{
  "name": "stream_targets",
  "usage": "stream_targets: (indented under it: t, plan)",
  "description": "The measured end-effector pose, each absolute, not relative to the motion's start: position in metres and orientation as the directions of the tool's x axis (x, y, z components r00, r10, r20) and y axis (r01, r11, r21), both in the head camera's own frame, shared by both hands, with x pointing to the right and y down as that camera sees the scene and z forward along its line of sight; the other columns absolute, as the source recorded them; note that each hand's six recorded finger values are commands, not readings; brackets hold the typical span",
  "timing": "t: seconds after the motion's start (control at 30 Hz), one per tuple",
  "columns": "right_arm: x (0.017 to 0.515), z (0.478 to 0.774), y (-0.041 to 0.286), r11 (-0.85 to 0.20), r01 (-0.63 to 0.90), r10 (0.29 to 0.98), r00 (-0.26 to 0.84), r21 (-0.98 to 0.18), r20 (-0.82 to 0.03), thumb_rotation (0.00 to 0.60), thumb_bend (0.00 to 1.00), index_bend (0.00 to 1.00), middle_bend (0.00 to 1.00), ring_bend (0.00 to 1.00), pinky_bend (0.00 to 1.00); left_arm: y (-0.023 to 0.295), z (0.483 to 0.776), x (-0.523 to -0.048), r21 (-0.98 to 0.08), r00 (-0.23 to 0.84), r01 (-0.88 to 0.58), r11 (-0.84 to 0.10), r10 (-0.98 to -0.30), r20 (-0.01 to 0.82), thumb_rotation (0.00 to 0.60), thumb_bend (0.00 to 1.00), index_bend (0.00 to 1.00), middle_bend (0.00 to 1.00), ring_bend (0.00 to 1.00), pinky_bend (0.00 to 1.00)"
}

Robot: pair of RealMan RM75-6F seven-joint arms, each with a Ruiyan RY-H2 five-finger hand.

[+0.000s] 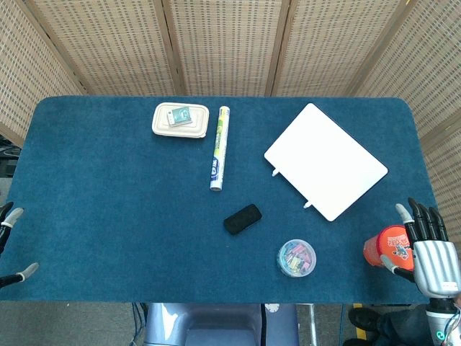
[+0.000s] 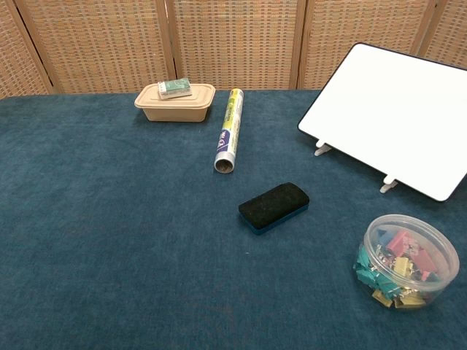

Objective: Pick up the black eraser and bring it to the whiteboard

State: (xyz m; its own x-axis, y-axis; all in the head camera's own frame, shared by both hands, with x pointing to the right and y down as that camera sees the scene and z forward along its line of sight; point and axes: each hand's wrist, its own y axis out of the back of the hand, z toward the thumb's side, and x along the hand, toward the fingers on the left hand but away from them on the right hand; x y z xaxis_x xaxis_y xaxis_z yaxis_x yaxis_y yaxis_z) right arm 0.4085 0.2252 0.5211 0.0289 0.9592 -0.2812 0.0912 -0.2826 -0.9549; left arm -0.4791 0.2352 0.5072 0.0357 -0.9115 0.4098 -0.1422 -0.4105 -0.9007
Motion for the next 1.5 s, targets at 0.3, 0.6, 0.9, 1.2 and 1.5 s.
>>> stream_targets:
  t: [0.3,0.6,0.9,1.2,1.5]
  plan:
    - [0.404,0.526,0.221,-0.304,0.084,0.953,0.048,-0.949,-0.3,0.6,0.0,0.0,0.0,0.0,0.0,0.235,0.508,-0.48,-0.901,0.027,-0.142,-0.41,-0.911,0.411,0.6,0.0,0.0,0.0,0.0,0.0]
    - [0.364,0.527,0.177,-0.291,0.016,0.929,0.245,-0.956,-0.279,0.6,0.0,0.05,0.0,0.0,0.0,0.23,0.514,-0.479,-0.898,0.009,-0.126,-0.422,-0.906,0.424,0.6,0.0,0.0,0.0,0.0,0.0]
    - [0.274,0.55,0.108,-0.363,0.005,0.78,0.549,-0.932,-0.301,0.6,0.0,0.18,0.11,0.02,0.1,0.222,0.52,-0.482,-0.898,-0.028,-0.121,-0.422,-0.903,0.428,0.6,0.0,0.0,0.0,0.0,0.0]
    - [0.183,0.606,0.089,-0.437,-0.092,0.605,0.706,-0.895,-0.368,0.6,0.0,0.18,0.15,0.08,0.19,0.212,0.529,-0.487,-0.892,-0.071,-0.116,-0.438,-0.892,0.447,0.6,0.0,0.0,0.0,0.0,0.0]
    - [0.128,0.664,0.109,-0.505,-0.21,0.487,0.732,-0.837,-0.477,0.6,0.0,0.2,0.17,0.12,0.22,0.207,0.536,-0.49,-0.883,-0.101,-0.111,-0.455,-0.879,0.466,0.6,0.0,0.0,0.0,0.0,0.0]
